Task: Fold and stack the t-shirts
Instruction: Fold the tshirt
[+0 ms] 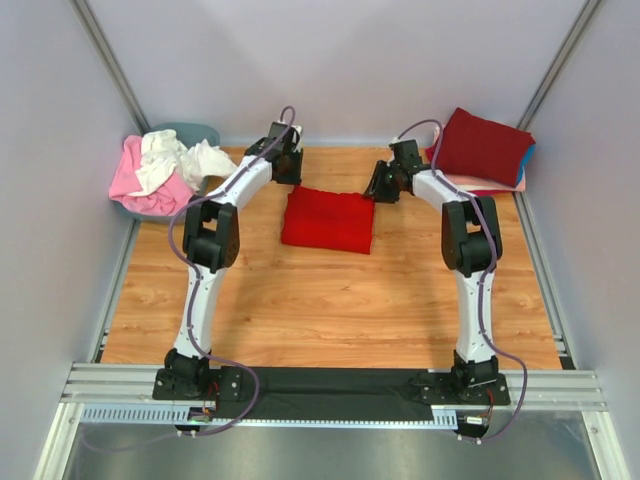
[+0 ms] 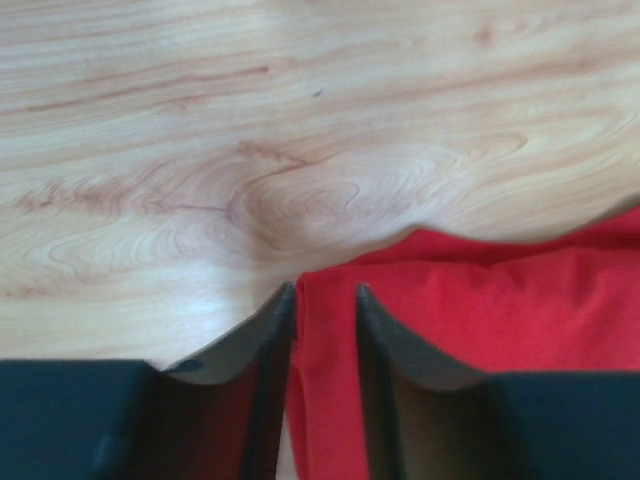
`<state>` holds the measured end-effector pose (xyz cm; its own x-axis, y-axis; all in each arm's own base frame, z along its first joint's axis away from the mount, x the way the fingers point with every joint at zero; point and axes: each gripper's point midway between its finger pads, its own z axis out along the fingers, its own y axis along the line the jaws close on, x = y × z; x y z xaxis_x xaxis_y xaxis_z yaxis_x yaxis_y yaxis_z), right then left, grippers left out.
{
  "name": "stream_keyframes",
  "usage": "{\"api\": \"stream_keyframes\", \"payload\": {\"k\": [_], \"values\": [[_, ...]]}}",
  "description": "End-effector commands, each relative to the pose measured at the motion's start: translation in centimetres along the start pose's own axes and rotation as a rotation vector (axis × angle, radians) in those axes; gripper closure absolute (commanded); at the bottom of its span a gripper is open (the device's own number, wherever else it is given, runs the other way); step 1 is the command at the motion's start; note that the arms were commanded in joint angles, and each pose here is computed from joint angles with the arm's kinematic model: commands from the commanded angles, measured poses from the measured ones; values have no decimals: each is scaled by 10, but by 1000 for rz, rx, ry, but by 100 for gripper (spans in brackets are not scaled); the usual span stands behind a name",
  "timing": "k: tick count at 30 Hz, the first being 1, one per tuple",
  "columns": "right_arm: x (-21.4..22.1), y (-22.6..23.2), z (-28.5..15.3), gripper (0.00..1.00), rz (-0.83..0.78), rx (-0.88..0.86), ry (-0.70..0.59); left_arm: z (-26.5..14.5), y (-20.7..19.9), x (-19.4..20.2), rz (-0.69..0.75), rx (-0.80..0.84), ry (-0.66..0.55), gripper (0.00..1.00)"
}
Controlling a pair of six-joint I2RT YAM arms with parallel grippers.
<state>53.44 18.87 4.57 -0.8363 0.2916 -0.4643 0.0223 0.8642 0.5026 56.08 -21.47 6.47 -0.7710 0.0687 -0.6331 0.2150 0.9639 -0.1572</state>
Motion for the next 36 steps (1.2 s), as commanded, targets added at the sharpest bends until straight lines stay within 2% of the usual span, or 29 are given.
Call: {"api": "stream_keyframes", "payload": {"k": [1,2,5,8,12,13,14,16,17,18,19,20,21,23,28,32,36], "values": [[-14,-8,7,40,-15,22,-19,-27,0,-32,29,-23,-70,59],[-16,-12,5,35,-9,38,-13,-43,-2,-45,34,-24,-103,45],[-35,-11,-8,28,-27,66,-61,-70,-1,-58,39,-44,-134,24],[-50,-3,-34,25,-50,94,-106,-120,-3,-75,31,-64,-185,23],[-60,27,-85,25,-106,77,-184,-158,-9,-59,-25,-56,-193,32],[-46,26,-88,25,-113,78,-160,-153,-9,-33,-41,-57,-142,37],[-45,42,-103,26,-134,47,-178,-168,-17,-32,-59,-20,-158,39],[-18,54,-105,36,-149,-16,-117,-170,-23,-6,-93,9,-128,45],[-11,64,-114,44,-149,-54,-115,-171,-34,-2,-95,70,-134,52],[2,77,-117,65,-144,-125,-81,-163,-36,20,-99,95,-93,61],[13,86,-117,77,-140,-176,-55,-162,-41,25,-96,129,-92,82],[30,94,-113,88,-143,-235,-30,-165,-52,23,-89,188,-112,96],[44,111,-116,100,-117,-337,27,-163,-55,28,-86,211,-106,100],[71,135,-110,100,-97,-491,117,-153,-63,47,-76,269,-69,100],[105,155,-90,100,-110,-620,248,-132,-80,65,-81,387,-41,100],[114,141,-57,100,-48,-695,299,-112,-88,74,-93,436,-21,100],[132,104,-22,100,46,-641,345,-85,-76,95,-116,385,51,100]]}}
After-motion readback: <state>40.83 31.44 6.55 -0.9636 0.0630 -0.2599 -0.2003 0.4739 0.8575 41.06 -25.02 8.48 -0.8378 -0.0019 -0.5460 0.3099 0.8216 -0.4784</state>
